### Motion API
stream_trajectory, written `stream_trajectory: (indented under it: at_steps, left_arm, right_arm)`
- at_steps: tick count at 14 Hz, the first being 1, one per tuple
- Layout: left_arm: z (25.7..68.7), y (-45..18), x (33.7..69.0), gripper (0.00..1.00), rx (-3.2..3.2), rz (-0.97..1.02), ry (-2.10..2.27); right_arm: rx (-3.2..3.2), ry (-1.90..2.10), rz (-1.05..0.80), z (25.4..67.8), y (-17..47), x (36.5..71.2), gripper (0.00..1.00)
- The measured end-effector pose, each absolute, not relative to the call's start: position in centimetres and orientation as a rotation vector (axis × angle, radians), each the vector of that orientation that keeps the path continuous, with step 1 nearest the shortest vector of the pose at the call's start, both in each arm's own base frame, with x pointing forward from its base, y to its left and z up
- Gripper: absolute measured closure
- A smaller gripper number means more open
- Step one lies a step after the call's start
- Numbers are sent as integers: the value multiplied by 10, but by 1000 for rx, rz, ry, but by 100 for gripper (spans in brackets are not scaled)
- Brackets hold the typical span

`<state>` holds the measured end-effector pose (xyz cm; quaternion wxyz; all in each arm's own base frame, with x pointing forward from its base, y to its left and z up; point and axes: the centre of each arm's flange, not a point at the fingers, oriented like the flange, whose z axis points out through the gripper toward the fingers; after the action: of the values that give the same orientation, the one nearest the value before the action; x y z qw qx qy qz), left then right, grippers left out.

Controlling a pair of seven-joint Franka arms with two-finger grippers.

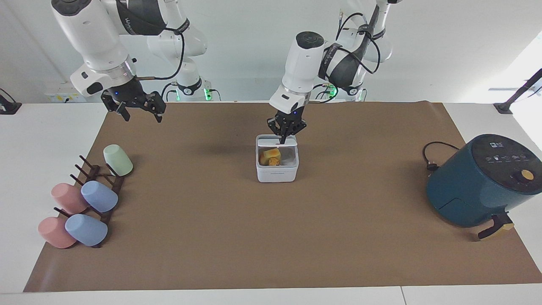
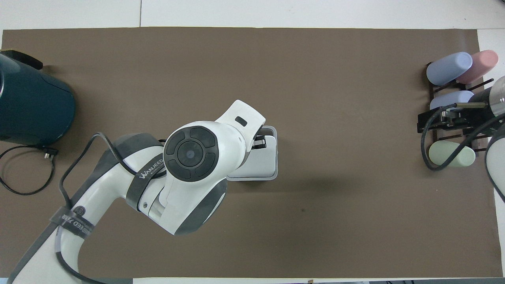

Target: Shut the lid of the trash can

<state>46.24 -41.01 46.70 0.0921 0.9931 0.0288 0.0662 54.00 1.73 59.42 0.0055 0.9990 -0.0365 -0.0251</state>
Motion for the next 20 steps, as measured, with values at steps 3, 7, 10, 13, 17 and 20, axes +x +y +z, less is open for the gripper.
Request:
stream_trajectory:
  at_steps: [3,7,10,13,17,20]
  left_arm:
    - [449,-414,470,99,2945,197,95]
    - [437,-414,478,99,2938,203,108]
    - [431,-415,480,99,2934,206,110]
    - [421,-417,483,99,2936,200,112]
    - [418,-417,484,99,2938,198,113]
    - [415,-418,484,99,2938,198,112]
  right_arm:
    - [3128,-114,-79,594,17,540,0]
    - [3128,-114,-79,594,17,540,0]
    - [3128,-114,-79,594,17,540,0]
    - [3128,-114,-79,594,17,540,0]
    - [3128,-114,-79,594,17,540,0]
    - [3128,-114,-79,594,17,540,0]
